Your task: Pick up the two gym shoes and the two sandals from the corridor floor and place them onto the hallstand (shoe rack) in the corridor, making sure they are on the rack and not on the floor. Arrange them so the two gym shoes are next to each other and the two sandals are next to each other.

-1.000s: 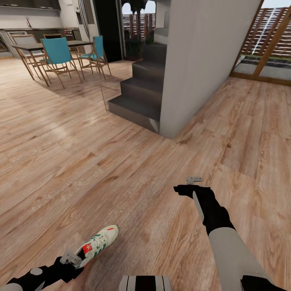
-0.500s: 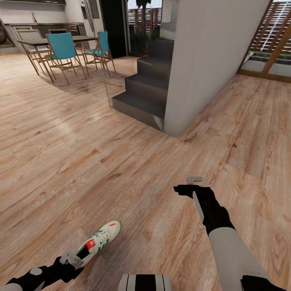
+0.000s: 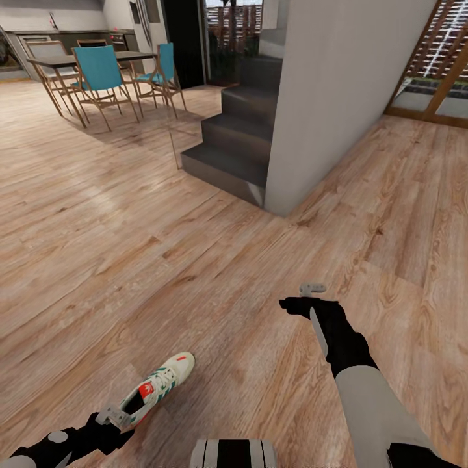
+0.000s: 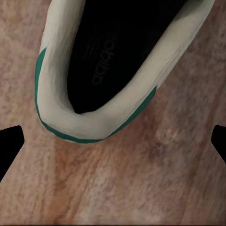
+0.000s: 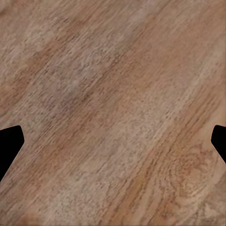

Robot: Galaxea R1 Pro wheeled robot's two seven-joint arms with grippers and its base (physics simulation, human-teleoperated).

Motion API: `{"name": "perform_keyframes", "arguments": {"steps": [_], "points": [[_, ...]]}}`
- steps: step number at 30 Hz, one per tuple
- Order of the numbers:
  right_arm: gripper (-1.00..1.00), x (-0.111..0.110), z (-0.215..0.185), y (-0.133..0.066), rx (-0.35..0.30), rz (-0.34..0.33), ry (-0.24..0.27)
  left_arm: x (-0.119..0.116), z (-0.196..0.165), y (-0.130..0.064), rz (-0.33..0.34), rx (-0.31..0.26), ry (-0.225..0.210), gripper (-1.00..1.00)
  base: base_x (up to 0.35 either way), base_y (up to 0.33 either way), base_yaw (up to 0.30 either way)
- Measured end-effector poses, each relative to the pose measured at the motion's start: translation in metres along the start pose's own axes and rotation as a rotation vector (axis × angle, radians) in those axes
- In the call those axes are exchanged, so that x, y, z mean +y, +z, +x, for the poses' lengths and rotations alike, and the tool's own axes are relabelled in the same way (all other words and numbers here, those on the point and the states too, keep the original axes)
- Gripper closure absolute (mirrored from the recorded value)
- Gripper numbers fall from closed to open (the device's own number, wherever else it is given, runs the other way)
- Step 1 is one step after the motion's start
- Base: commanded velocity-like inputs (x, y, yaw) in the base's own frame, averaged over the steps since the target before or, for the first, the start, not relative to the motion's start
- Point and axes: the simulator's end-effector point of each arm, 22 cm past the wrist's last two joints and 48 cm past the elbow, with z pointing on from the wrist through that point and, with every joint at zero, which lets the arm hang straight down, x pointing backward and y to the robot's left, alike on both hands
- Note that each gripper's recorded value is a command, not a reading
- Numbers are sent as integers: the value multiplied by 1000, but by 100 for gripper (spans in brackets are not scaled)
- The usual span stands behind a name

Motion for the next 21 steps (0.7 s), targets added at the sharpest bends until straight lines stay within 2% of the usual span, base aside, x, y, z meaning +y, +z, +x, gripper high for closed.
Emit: {"name": "perform_keyframes", "arguments": {"steps": [15,21], "points": [[-100,0,1,1,2,0,1,1,1,0,-4,1,-2,-100,1,0,7],[-100,0,1,1,2,0,0,1,0,0,-4,1,-1,-100,81,61,0]]}}
